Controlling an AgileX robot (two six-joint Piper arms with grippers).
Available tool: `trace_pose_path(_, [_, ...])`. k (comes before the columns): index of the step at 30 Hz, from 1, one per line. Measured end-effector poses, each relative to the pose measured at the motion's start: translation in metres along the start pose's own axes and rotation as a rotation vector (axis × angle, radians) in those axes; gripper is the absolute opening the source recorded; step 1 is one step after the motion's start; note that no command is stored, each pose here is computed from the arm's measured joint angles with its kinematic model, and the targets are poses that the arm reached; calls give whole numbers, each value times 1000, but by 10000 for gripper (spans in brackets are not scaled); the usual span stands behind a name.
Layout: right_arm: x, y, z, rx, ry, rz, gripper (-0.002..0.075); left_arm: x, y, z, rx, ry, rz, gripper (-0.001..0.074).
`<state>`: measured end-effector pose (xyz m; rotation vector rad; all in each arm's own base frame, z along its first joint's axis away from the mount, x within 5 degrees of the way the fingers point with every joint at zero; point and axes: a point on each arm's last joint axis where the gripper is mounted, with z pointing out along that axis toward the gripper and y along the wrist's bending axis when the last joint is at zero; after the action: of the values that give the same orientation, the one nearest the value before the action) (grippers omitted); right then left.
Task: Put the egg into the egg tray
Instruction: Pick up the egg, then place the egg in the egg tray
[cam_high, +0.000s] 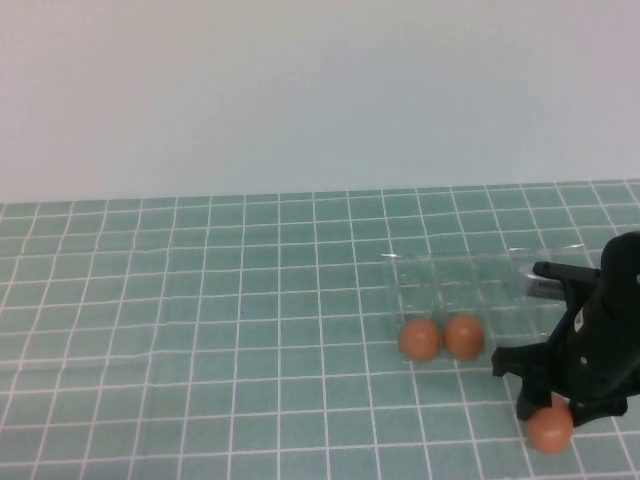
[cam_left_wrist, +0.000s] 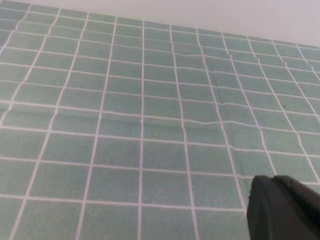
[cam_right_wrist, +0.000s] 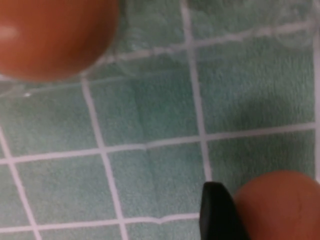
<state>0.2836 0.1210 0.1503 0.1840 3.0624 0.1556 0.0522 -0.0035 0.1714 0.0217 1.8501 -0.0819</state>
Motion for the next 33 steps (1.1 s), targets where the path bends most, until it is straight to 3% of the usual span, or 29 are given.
trace_pose_path(8, [-20,12,-22,-16,-70,-164,356,0,0,0,0,0,0,-1])
trace_pose_path(18, [-46,6,-53,82,-419,-235,356,0,0,0,0,0,0,-1])
trace_pose_path(29, [-29,16,-24,-201,-733,-420,356,0,0,0,0,0,0,-1])
trace_pose_path(33, [-15,10,-19,-229,-824,-464,356,0,0,0,0,0,0,-1])
